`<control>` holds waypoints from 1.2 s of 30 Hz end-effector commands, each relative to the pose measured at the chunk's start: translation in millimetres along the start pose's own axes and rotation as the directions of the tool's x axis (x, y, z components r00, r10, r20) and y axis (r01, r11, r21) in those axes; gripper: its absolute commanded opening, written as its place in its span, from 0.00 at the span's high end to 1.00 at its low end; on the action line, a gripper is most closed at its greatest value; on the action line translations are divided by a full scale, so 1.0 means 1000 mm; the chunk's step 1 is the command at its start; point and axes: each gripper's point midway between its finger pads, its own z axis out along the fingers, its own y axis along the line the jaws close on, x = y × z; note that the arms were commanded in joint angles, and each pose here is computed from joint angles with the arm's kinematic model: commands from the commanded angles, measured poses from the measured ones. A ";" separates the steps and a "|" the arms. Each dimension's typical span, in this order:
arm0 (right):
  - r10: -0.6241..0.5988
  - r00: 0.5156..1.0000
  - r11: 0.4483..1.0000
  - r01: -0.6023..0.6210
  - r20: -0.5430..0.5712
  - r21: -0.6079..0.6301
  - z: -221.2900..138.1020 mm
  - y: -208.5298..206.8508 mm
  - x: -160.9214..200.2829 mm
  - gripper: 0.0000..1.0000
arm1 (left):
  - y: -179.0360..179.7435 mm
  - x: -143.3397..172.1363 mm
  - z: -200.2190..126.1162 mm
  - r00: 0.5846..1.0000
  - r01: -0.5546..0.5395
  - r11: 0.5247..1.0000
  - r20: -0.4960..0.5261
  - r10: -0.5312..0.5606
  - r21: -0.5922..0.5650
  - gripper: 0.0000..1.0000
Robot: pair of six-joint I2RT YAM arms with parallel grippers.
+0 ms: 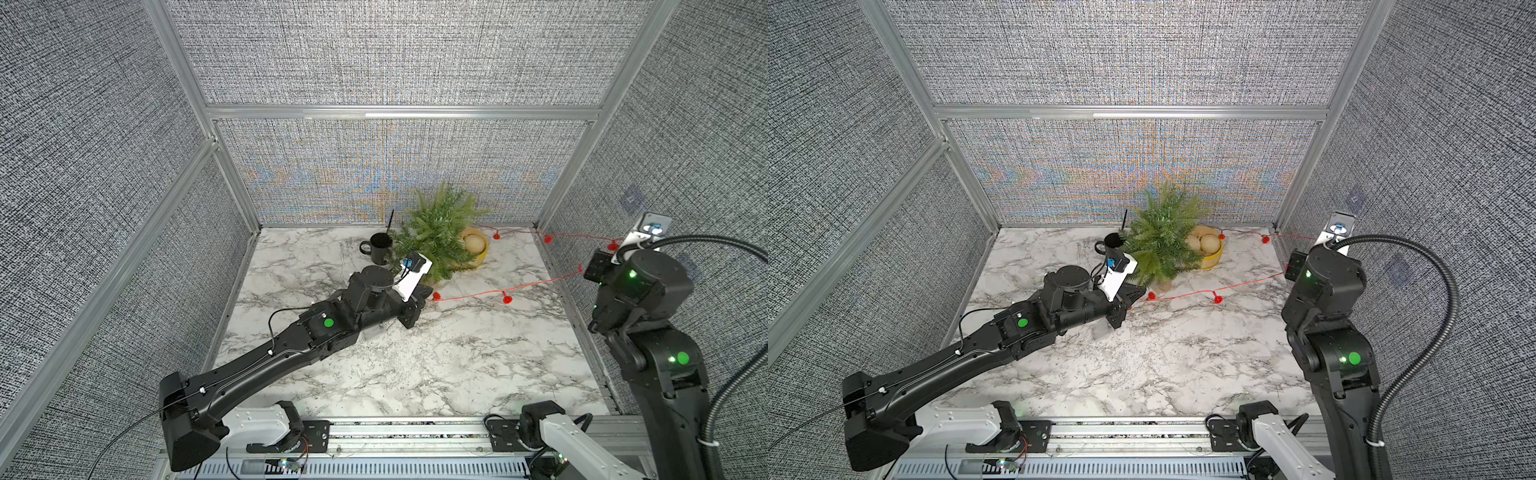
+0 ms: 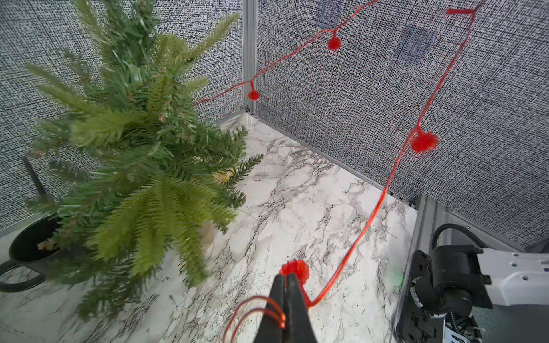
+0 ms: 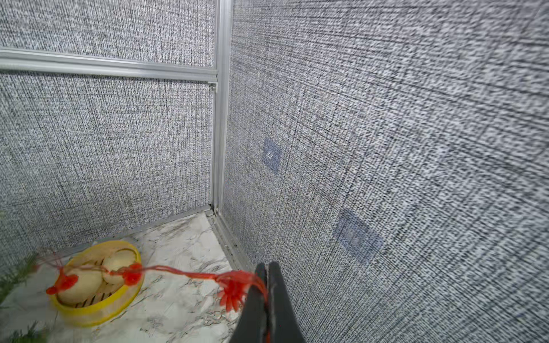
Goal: Remove string lights from the small christmas tree
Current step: Remove the light string from the Christmas tree.
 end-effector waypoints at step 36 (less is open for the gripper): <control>-0.148 0.725 0.793 -0.319 -0.672 -0.519 0.015 0.215 0.259 0.33 | 0.015 0.016 0.028 1.000 0.000 0.997 -0.025 -0.002 -0.075 1.00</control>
